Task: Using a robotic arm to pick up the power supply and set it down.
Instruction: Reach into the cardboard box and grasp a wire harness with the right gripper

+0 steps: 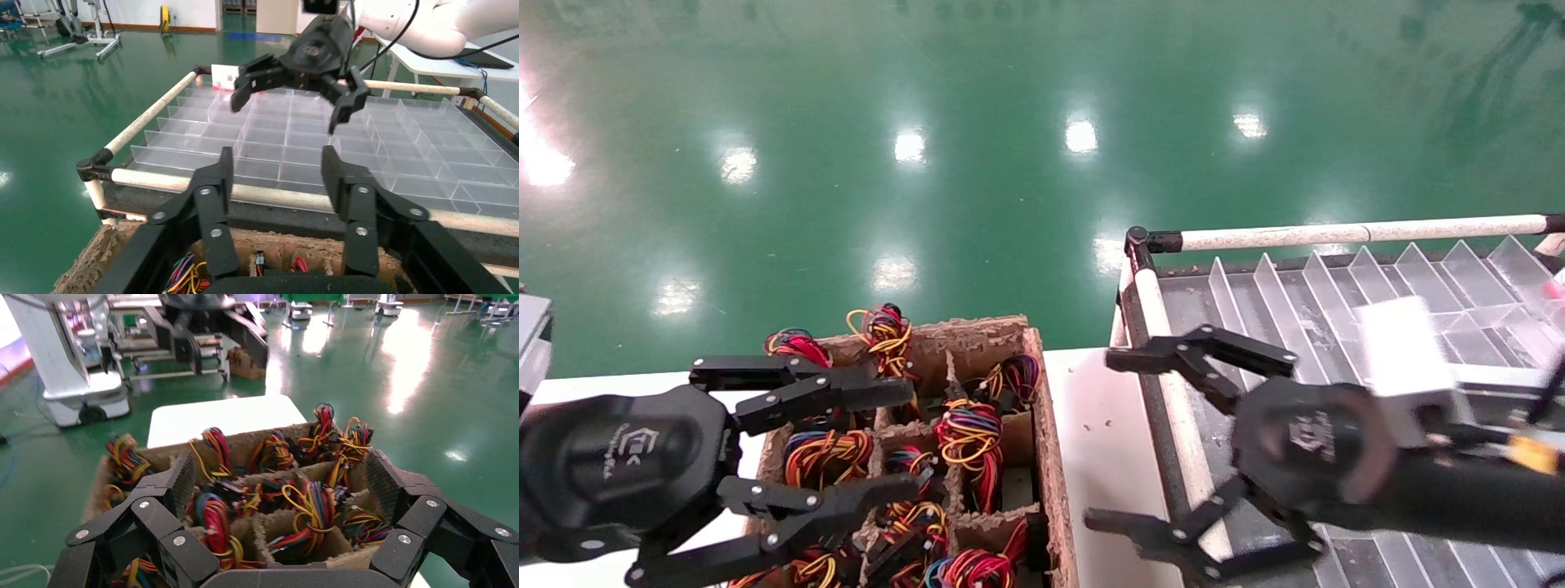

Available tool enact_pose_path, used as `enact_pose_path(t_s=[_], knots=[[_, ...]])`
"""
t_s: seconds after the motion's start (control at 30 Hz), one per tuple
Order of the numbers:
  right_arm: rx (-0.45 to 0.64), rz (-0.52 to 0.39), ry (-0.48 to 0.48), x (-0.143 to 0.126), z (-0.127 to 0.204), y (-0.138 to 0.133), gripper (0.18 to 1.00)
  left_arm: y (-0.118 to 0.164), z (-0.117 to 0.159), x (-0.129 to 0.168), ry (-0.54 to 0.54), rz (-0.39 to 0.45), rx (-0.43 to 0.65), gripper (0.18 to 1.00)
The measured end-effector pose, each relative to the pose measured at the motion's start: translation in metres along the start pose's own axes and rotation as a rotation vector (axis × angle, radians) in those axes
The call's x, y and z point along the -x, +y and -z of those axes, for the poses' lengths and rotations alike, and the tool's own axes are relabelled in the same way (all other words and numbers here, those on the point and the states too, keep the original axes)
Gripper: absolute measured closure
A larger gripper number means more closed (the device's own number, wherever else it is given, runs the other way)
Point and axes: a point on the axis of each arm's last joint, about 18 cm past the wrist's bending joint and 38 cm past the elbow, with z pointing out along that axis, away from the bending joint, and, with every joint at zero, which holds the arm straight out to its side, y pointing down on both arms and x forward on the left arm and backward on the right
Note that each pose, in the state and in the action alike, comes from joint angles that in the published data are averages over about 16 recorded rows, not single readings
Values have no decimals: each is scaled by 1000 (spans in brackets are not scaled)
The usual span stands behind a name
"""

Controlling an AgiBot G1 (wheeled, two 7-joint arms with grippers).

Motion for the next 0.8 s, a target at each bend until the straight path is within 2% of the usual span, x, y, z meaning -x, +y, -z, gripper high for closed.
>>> enact_pose_path(t_s=[0.47, 0.8], knots=[[101, 47, -51, -44, -64, 42, 180, 0, 0, 0, 0, 0, 0, 839], [157, 72, -91, -64, -104, 68, 219, 0, 0, 0, 0, 0, 0, 957]])
